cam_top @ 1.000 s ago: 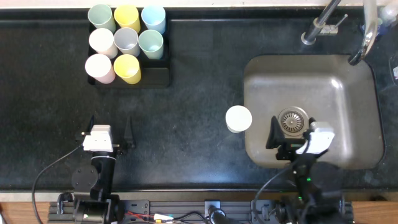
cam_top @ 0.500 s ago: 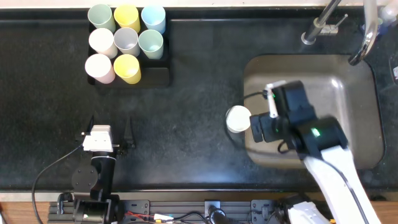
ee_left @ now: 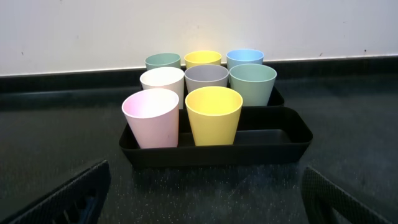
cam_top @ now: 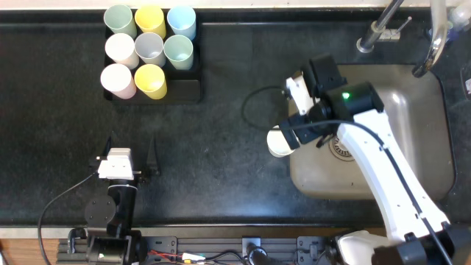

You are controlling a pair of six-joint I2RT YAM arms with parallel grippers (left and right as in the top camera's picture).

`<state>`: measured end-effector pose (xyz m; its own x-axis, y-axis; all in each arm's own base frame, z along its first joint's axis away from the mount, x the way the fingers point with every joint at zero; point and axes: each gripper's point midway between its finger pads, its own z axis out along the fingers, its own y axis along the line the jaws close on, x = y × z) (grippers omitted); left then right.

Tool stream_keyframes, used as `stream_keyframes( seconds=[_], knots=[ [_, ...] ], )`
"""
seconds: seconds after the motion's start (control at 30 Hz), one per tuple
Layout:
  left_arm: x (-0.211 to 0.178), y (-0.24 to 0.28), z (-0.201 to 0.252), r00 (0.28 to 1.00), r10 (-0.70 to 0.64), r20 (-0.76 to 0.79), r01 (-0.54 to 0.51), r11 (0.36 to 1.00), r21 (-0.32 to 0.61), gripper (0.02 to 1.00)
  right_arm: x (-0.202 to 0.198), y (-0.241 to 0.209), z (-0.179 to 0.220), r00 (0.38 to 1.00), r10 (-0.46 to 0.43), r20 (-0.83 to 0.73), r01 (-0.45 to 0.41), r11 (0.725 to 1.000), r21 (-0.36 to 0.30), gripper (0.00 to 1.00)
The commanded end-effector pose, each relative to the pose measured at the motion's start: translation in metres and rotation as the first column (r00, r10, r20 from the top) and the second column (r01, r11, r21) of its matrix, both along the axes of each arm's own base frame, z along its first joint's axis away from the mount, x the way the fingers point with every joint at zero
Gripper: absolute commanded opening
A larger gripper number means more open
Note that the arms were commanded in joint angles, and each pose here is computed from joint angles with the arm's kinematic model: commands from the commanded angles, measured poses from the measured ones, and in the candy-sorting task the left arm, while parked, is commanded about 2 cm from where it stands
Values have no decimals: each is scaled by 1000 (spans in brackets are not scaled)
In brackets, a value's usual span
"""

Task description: Store Cups

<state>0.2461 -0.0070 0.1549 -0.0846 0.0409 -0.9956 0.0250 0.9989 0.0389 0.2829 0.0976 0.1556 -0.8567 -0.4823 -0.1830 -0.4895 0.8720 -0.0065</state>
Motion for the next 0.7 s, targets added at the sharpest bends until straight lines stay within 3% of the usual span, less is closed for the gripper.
stream_keyframes(
  seconds=[0.03,0.3,0.7],
  knots=[
    [0,0,1,1000,-1,8,1,1000,22,998,7,6,-8,999,33,-40,-33,999,7,998],
    [0,0,1,1000,-1,8,1,1000,22,998,6,-1,-36,989,47,-143,-56,997,-59,998],
    [0,0,1,1000,-1,8,1,1000,22,998,16,-4,-65,979,75,-189,-96,990,-107,993]
  ],
)
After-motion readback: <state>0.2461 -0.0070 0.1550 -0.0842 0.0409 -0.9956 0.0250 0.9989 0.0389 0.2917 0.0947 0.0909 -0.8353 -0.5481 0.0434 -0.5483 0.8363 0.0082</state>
